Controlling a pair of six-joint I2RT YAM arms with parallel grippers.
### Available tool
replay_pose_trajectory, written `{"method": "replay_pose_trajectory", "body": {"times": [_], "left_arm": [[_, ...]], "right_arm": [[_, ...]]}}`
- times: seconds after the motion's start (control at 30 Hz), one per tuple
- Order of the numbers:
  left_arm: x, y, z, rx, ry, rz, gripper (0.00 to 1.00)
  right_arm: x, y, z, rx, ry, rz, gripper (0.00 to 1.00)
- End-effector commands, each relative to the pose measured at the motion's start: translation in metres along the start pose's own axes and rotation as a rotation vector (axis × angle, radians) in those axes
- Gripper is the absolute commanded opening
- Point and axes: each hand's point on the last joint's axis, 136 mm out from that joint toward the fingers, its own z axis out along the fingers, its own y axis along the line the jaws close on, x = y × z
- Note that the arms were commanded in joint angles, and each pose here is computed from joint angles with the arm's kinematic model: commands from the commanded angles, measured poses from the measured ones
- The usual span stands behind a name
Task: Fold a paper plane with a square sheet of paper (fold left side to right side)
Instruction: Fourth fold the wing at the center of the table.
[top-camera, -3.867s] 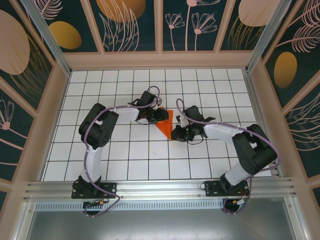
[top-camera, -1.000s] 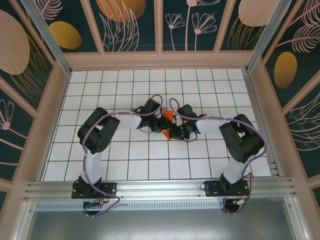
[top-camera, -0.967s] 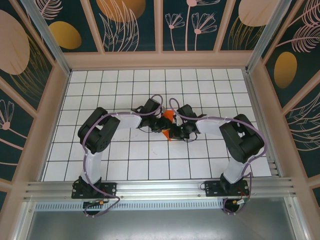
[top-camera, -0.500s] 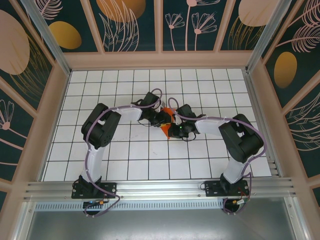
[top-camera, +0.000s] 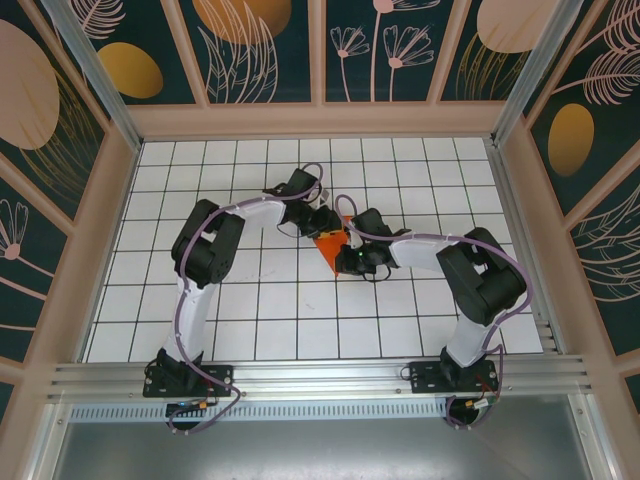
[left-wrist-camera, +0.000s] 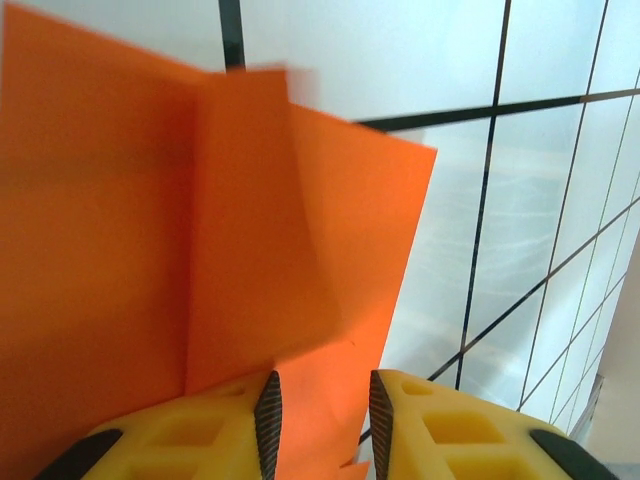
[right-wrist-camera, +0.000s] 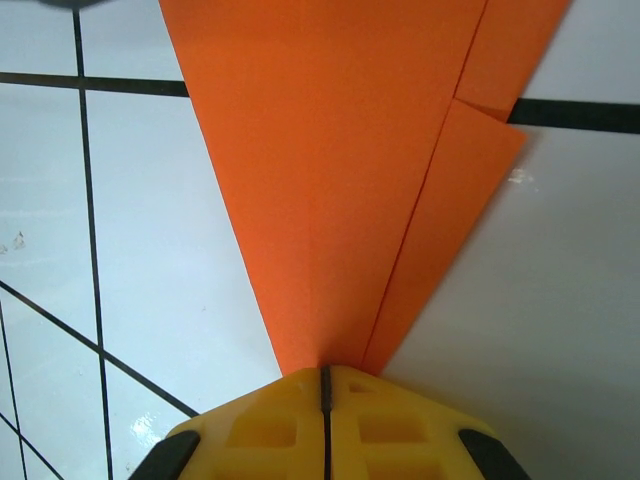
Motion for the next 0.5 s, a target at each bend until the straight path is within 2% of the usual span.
{"method": "replay_pose_trajectory", "body": {"times": [0.0, 0.23, 0.47], "left_arm": [[-0.063, 0.043, -0.008, -0.115, -0.176, 0.037, 0.34], [-0.086, 0.034, -0.009, -0.085, -0.19, 0.05, 0.35], [-0.104, 0.049, -0.008, -0.083, -0.202, 0.028, 0.35]], "right_arm": [[0.071, -0.059, 0.012, 0.212, 0.226, 0.092, 0.08], [0.073, -0.059, 0.013, 0.21, 0.231, 0.095, 0.08], [0.072, -0.057, 0.013, 0.206, 0.23, 0.092, 0.08]]}}
